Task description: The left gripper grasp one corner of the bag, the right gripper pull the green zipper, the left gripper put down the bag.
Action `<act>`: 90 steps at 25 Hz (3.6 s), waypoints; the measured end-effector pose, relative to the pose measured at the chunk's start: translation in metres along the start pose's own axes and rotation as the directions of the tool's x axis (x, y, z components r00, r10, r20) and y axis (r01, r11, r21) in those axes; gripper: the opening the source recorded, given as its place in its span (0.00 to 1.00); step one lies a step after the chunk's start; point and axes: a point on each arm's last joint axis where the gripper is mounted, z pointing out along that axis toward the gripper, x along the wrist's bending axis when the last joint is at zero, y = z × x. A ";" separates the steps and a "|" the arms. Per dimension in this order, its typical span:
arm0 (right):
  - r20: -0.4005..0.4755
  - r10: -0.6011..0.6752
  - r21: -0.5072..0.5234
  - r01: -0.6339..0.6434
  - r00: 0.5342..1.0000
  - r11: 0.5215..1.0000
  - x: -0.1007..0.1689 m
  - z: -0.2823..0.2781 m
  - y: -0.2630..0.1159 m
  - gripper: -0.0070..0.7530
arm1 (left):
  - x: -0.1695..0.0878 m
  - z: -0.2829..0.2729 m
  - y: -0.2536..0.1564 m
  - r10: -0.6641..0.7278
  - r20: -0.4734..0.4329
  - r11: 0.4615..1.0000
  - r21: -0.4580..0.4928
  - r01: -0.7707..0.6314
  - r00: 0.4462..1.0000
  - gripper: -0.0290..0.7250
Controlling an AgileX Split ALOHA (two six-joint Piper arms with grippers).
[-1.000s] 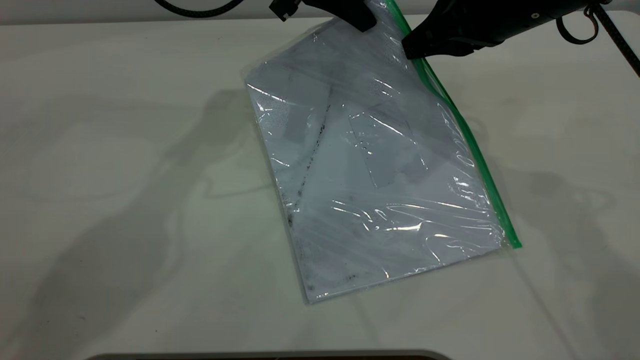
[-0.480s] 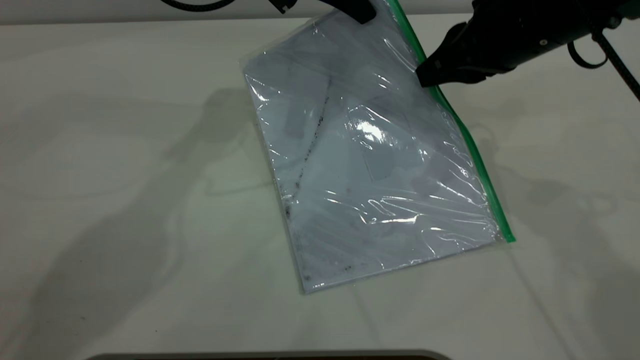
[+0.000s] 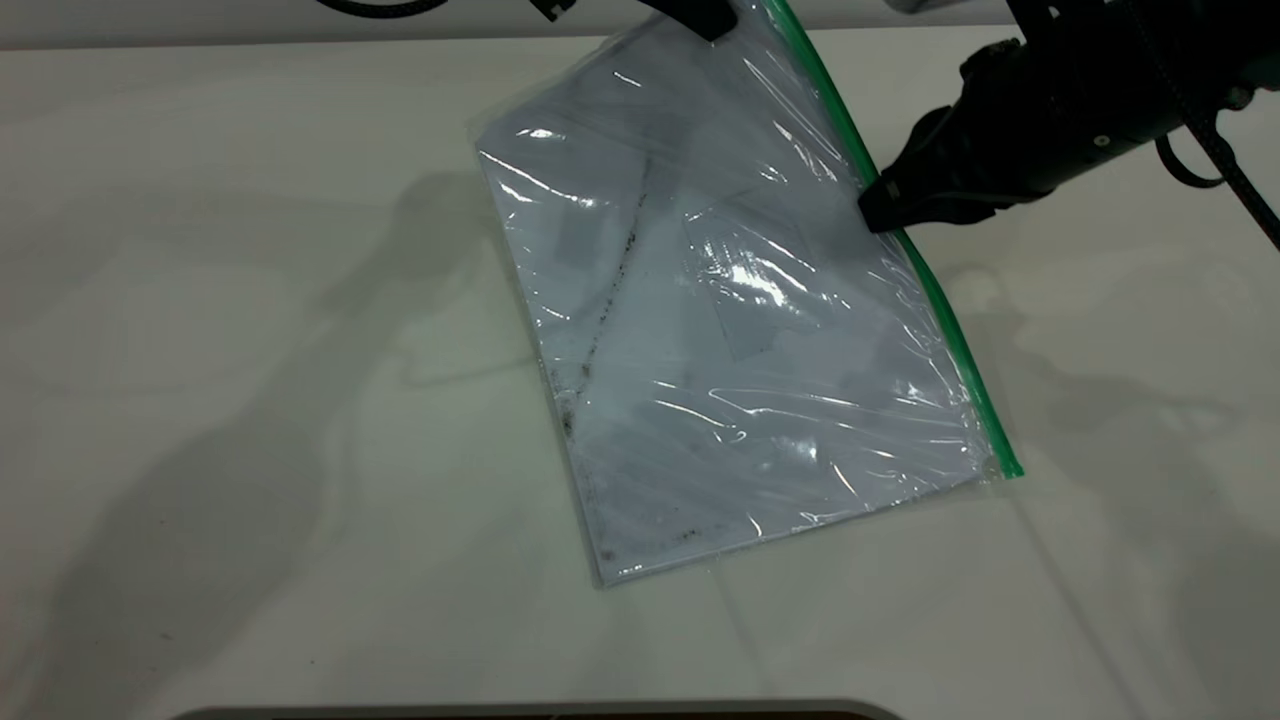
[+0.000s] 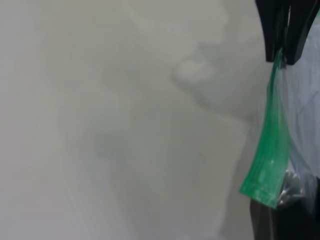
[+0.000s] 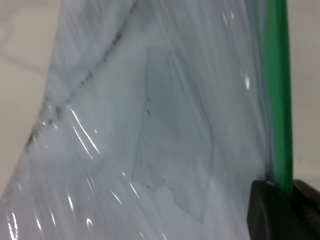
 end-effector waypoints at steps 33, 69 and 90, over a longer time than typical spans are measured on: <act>0.040 0.065 0.072 -0.068 0.997 0.995 -0.003 0.002 -0.012 0.06 | 0.000 -0.050 -0.051 -0.110 -0.087 0.991 0.066 0.116 0.990 0.11; 0.088 0.203 0.160 -0.215 0.975 0.963 -0.004 0.001 -0.022 0.50 | -0.006 -0.060 -0.071 -0.163 -0.077 0.972 0.160 0.174 0.984 0.12; 0.231 0.164 -0.027 -0.162 0.959 0.986 -0.011 -0.045 0.019 0.78 | 0.009 -0.054 -0.037 -0.638 -0.273 0.717 0.132 0.684 0.720 0.86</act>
